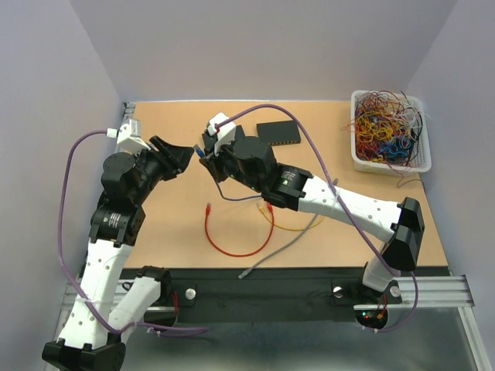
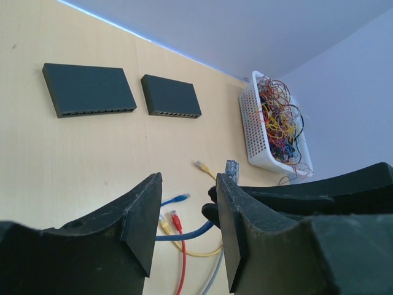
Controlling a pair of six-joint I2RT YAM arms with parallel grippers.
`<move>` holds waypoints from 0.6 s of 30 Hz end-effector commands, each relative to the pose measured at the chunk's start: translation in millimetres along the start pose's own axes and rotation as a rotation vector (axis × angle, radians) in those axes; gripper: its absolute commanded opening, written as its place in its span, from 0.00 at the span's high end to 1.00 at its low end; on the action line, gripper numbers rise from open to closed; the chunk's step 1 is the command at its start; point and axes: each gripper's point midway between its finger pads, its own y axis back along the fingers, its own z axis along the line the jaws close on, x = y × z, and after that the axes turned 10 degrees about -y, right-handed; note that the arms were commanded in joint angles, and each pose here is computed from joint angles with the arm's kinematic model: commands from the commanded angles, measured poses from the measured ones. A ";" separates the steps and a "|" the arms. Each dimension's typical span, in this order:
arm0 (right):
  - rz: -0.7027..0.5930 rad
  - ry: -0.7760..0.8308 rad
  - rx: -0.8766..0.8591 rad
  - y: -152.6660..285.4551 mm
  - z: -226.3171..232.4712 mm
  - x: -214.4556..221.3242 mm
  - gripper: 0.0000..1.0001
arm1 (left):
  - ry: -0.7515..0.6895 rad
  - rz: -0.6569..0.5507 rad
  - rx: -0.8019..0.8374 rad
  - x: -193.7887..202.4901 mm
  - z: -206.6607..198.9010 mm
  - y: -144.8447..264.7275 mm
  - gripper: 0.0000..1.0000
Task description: Insert the plug into the switch port
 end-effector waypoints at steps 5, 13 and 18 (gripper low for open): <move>-0.086 -0.053 -0.049 -4.7 12.7 -32.1 1.00 | -0.029 -0.090 0.117 -23.3 -26.6 9.1 0.49; -0.072 -0.063 -0.090 -6.5 20.8 -29.4 0.99 | -0.022 -0.070 0.122 -14.6 -23.1 2.7 0.51; -0.076 -0.064 -0.104 -5.8 23.8 -32.5 1.00 | -0.019 -0.051 0.113 -7.1 -17.9 -3.1 0.55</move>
